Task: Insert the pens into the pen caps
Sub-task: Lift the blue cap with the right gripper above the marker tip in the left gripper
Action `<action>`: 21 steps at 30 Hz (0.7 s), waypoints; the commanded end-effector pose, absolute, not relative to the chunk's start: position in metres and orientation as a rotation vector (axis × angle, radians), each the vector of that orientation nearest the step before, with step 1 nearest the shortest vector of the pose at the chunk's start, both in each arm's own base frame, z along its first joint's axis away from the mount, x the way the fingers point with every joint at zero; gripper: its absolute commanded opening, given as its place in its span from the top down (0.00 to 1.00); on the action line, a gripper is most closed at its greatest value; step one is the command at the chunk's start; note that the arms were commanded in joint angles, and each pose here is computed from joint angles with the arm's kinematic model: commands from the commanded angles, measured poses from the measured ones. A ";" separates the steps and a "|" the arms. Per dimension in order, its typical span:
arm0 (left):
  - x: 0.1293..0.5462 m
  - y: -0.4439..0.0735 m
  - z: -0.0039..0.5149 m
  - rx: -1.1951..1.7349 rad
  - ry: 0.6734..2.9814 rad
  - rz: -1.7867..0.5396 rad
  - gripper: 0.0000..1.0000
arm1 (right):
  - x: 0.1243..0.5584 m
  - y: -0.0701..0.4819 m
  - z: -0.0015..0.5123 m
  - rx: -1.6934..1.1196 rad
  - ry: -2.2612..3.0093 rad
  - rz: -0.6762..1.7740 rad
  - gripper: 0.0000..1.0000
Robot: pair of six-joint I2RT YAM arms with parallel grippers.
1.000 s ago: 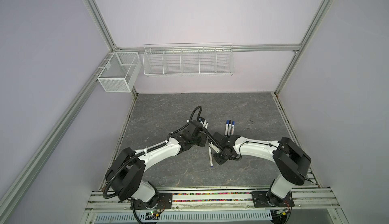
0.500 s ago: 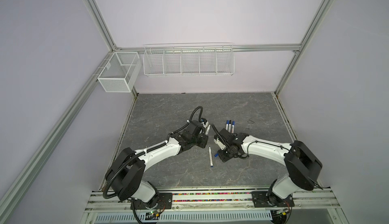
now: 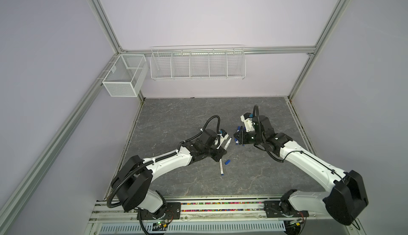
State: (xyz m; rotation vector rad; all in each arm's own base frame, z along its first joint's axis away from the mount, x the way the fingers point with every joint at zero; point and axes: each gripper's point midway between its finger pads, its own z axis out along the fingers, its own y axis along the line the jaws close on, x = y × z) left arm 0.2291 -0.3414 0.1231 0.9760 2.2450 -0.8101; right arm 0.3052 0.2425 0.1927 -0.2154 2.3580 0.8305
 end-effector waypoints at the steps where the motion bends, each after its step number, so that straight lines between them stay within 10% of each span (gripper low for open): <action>1: 0.226 -0.347 0.139 1.012 2.179 -0.850 1.00 | 0.321 0.255 0.217 -0.179 2.264 0.910 0.85; 21: 0.228 -0.346 0.138 0.998 2.182 -0.839 1.00 | 0.316 0.259 0.200 -0.189 2.294 0.948 0.85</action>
